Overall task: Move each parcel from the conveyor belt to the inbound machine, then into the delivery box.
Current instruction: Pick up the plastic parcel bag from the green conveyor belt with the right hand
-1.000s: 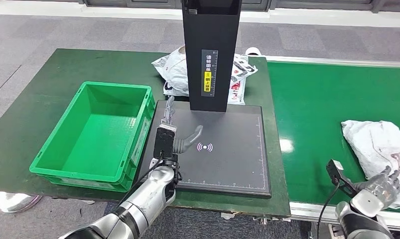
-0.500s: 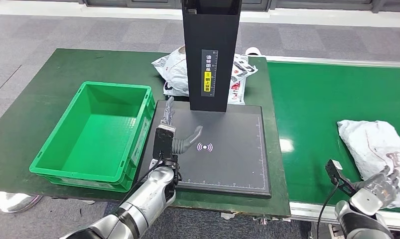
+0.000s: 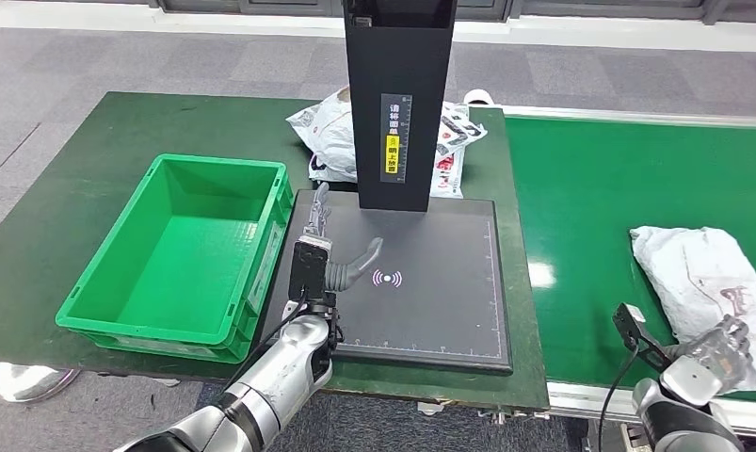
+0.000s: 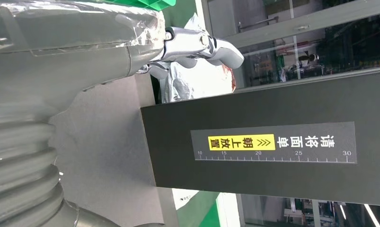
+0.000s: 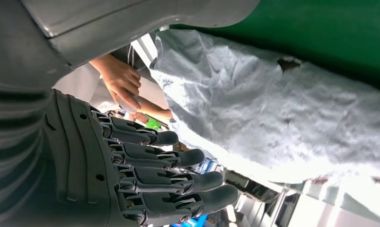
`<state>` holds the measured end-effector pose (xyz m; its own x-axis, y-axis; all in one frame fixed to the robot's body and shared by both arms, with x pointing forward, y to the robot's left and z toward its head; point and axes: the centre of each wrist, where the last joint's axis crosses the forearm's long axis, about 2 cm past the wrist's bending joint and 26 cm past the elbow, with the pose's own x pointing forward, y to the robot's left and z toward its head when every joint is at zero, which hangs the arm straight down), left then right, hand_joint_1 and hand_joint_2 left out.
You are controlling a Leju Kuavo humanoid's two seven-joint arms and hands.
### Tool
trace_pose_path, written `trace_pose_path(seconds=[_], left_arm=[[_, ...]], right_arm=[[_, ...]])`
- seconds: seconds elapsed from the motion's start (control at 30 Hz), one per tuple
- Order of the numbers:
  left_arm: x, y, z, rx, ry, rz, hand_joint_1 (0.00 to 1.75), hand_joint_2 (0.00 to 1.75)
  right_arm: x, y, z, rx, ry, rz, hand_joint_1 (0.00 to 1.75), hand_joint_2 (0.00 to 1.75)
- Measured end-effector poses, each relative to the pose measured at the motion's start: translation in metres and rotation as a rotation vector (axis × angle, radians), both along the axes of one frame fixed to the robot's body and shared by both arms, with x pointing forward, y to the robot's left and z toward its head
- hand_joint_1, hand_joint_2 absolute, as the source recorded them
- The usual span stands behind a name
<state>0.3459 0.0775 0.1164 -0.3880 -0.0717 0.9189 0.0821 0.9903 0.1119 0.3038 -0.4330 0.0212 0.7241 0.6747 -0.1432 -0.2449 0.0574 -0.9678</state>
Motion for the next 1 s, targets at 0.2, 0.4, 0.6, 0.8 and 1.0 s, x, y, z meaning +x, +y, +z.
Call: trace_pose_path(seconds=[0.2, 0.4, 0.6, 0.8, 1.0], left_arm=[[0.0000, -0.0003, 0.0001, -0.003, 0.001, -0.010, 0.00, 1.75], [-0.0002, -0.0007, -0.0001, -0.005, 0.003, -0.017, 0.00, 1.75], [-0.0002, -0.0009, 0.0000, -0.008, 0.004, -0.026, 0.00, 1.75], [0.0009, -0.0001, 0.0015, -0.019, 0.001, -0.027, 0.00, 1.75], [0.0032, 0.0069, 0.0008, -0.026, 0.001, 0.004, 0.00, 1.75]], right_arm=[[-0.0014, -0.0013, -0.0016, 0.025, 0.043, -0.001, 0.00, 1.75], [-0.0027, -0.0059, -0.0020, 0.027, 0.096, -0.031, 0.00, 1.75], [0.0006, -0.0053, -0.0015, 0.156, 0.190, 0.001, 1.75, 1.75], [-0.0006, 0.0012, -0.0044, 0.260, 0.124, 0.062, 1.75, 1.75], [-0.0045, 0.0037, -0.0059, 0.197, -0.047, 0.121, 1.75, 1.75]])
